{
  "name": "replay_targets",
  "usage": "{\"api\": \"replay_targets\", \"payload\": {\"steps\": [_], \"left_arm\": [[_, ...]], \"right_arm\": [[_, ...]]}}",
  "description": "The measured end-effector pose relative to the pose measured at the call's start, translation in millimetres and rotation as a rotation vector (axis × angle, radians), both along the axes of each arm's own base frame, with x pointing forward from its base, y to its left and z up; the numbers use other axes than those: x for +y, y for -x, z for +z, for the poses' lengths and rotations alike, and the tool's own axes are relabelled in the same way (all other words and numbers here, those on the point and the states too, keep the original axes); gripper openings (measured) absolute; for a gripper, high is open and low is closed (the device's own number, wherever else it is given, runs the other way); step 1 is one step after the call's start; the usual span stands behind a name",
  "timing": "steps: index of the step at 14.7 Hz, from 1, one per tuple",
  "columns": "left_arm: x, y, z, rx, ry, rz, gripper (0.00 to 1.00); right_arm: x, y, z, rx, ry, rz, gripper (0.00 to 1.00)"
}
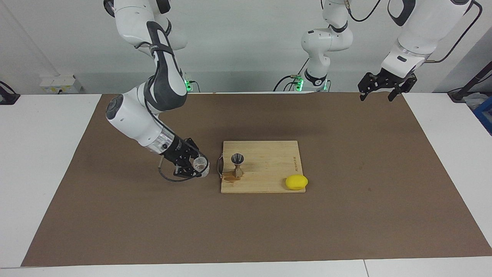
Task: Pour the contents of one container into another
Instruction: 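Lift the glass cup with the right gripper over the metal cup, then tilt the glass cup with the right gripper to pour into the metal cup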
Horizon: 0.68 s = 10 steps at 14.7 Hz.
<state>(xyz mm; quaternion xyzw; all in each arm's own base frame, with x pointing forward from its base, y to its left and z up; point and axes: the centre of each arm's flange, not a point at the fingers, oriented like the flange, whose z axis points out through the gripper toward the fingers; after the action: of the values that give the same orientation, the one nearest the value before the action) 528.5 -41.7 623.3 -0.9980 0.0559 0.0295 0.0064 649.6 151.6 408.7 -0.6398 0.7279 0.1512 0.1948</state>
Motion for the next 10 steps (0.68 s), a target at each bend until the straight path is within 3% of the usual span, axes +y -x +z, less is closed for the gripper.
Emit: {"api": "replay_targets", "payload": {"steps": [5,10], "left_arm": [[0.0,0.0,0.0,0.000,0.000,0.000,1.00],[0.0,0.0,0.0,0.000,0.000,0.000,1.00]], "right_arm": [[42.4,-1.9,9.2,-0.038,0.116,0.076,0.50],[97.6,12.0,13.2,-0.081,0.242,0.176,0.50]]}}
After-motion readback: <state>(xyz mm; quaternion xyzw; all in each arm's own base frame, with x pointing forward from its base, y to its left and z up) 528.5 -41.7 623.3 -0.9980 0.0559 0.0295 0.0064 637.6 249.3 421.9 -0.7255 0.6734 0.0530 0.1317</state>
